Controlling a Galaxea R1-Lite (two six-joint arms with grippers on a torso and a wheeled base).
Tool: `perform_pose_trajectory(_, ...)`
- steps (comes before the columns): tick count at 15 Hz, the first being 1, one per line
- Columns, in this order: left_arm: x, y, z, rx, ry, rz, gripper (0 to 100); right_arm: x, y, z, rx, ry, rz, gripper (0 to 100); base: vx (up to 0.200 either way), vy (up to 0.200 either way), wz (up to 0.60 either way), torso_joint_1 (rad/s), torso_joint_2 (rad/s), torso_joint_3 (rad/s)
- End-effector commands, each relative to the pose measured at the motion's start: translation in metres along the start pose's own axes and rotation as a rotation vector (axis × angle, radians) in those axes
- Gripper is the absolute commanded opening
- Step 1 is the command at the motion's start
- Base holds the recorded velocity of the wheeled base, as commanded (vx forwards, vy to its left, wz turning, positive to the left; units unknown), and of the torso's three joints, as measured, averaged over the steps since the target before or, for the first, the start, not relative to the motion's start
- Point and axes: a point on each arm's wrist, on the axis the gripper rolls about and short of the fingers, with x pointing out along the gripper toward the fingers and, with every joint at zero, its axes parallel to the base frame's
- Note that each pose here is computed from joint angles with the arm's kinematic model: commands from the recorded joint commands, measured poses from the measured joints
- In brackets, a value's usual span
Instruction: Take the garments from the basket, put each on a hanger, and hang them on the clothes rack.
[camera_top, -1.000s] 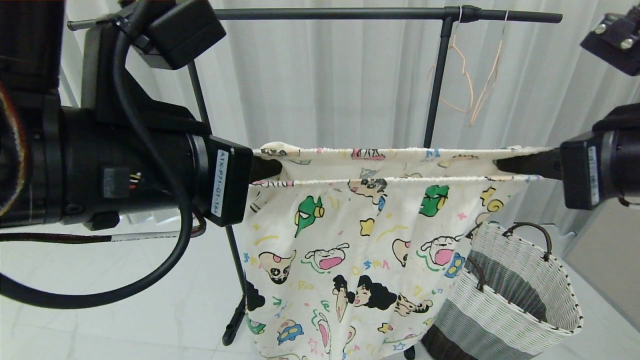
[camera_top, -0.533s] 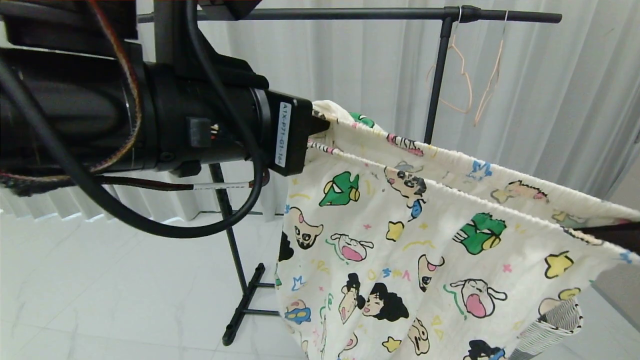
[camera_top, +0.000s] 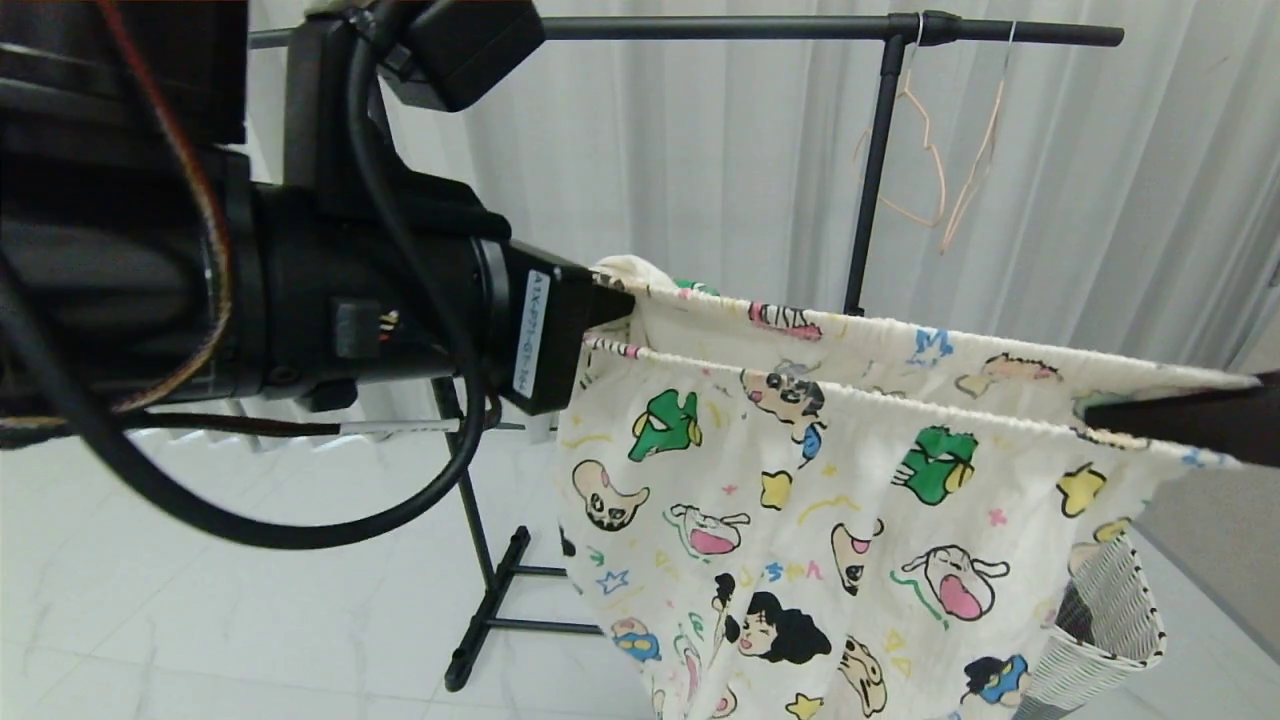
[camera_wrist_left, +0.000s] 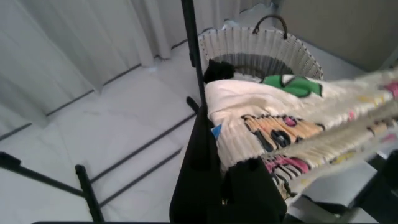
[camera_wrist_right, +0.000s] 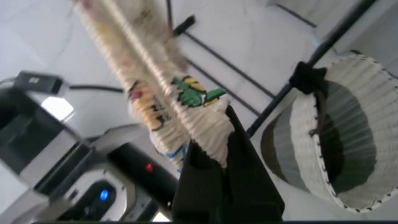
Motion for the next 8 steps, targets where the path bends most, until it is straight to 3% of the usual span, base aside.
perform_pose_trajectory(1,-0.026,-0.005,-0.012,-0.013,-0.001,-0.027,0,0.027,0.002,0.020,0.030,-0.012,-0.054,0,0.000,0.000,0.00,0.000,0.00,0.000)
perform_pose_trajectory(2,-0.044,-0.016,-0.023,-0.029,0.009,-0.084,0,0.041,0.006,0.037,0.045,-0.044,-0.057,0,0.000,0.000,0.00,0.000,0.00,0.000)
perform_pose_trajectory(5,-0.074,-0.038,-0.040,0.002,0.045,-0.225,0,0.059,0.014,0.064,0.059,-0.086,-0.018,0,0.000,0.000,0.00,0.000,0.00,0.000)
perform_pose_trajectory(8,-0.082,-0.053,-0.041,-0.039,0.060,-0.316,0,0.068,0.018,0.070,0.051,-0.087,-0.017,0,0.000,0.000,0.00,0.000,0.00,0.000)
